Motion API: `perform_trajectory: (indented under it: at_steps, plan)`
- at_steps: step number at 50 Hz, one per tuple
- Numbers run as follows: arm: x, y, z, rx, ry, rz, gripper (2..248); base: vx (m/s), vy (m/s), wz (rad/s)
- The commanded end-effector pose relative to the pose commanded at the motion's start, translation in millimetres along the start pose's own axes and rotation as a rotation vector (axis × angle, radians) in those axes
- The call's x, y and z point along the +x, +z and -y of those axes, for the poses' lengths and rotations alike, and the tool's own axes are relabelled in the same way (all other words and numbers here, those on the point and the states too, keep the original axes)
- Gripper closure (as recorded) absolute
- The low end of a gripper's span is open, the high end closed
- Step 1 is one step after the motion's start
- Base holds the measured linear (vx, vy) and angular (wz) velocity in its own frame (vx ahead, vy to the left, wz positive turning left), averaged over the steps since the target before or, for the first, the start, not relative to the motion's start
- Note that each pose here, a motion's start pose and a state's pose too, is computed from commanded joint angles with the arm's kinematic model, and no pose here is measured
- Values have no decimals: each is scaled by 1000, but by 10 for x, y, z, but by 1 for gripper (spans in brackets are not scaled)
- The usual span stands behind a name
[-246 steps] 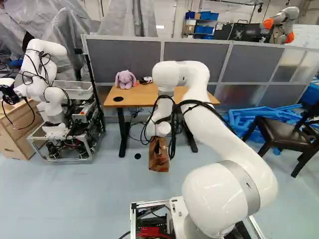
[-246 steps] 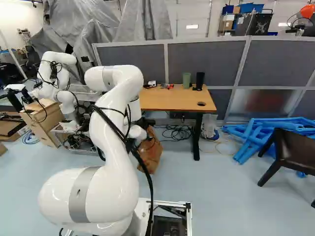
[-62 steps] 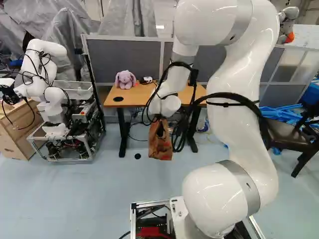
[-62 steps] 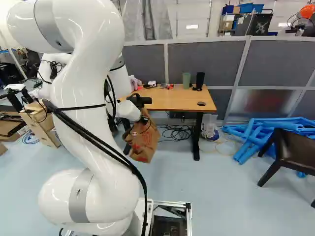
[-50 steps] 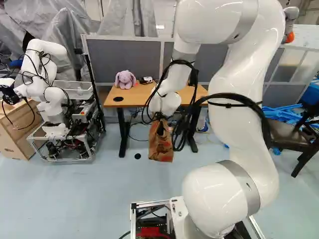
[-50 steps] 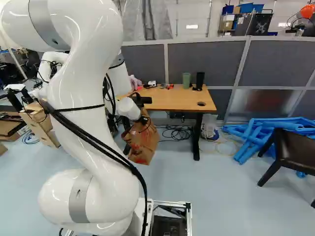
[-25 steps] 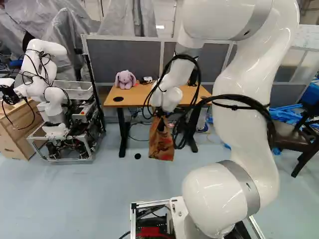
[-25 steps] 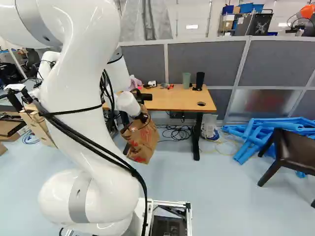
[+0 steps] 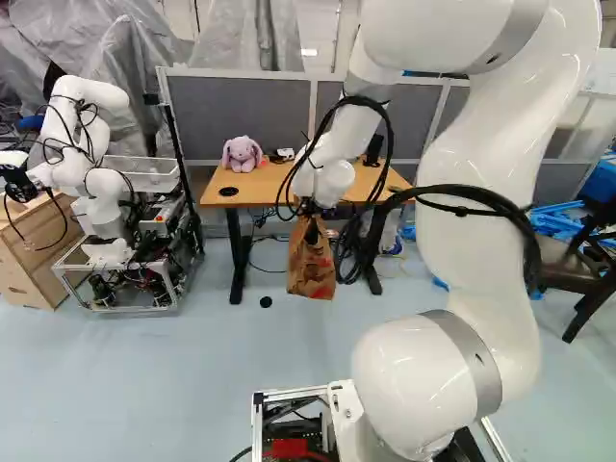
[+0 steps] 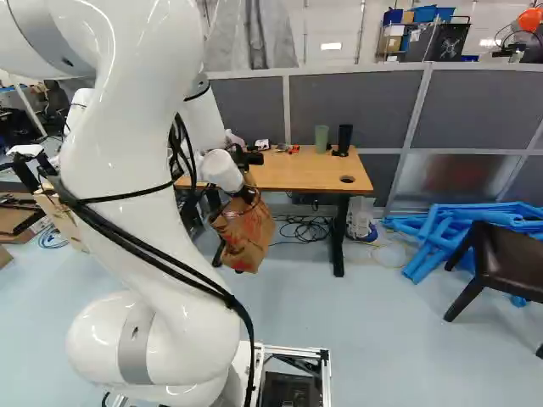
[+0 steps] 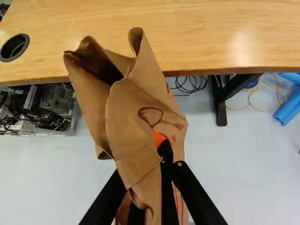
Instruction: Pick up the bag on the ground and place it on the table
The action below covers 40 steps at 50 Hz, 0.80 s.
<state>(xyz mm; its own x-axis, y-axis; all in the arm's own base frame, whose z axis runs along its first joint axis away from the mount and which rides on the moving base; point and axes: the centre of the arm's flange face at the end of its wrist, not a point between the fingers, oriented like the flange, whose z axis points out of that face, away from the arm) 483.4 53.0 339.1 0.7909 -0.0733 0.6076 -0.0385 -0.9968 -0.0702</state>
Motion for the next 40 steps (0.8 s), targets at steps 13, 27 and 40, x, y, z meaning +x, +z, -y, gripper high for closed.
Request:
perform_trajectory:
  at_steps: [13, 27, 40]
  plan:
    - [111, -100, -4, 3, 5, -16, 225, 0, 0, 0]
    - [177, -265, -1, 8, 6, -48, 225, 0, 0, 0]
    - [236, -417, 3, 13, 7, -76, 225, 0, 0, 0]
